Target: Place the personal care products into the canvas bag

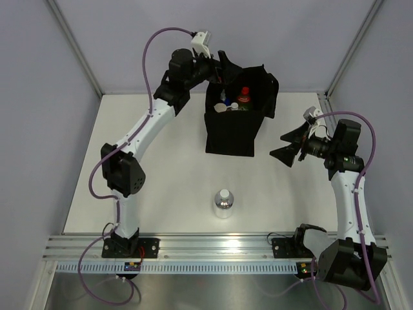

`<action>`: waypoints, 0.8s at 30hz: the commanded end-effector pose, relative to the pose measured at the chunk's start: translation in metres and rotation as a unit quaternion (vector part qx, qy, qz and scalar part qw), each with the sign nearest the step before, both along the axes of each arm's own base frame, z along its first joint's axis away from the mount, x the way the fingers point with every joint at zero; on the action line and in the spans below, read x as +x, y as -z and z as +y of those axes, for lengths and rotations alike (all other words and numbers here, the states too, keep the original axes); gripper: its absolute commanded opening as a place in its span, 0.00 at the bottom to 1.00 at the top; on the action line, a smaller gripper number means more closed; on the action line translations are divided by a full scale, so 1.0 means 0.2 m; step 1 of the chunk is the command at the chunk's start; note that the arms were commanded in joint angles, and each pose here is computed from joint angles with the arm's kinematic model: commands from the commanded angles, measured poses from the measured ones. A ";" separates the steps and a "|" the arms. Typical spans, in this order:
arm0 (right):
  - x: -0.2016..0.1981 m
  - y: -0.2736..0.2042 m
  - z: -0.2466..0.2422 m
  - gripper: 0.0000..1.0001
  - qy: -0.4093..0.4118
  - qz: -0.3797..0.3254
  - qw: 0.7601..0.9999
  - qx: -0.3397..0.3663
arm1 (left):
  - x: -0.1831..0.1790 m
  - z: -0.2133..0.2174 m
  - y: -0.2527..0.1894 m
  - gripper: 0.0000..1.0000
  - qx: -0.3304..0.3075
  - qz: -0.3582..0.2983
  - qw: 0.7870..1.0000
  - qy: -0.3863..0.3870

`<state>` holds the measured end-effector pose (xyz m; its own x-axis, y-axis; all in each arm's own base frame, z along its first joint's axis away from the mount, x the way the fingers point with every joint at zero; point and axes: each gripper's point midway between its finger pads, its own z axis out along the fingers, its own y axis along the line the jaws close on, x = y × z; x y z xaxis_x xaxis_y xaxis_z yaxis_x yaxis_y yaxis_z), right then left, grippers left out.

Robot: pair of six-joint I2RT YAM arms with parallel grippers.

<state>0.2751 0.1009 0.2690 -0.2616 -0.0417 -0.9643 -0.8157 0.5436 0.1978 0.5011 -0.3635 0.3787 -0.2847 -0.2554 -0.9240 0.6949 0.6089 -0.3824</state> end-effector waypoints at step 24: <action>-0.26 0.09 0.34 1.00 -0.209 -0.084 0.961 -0.162 | -0.90 0.51 -0.77 0.99 0.019 -0.147 0.989 0.009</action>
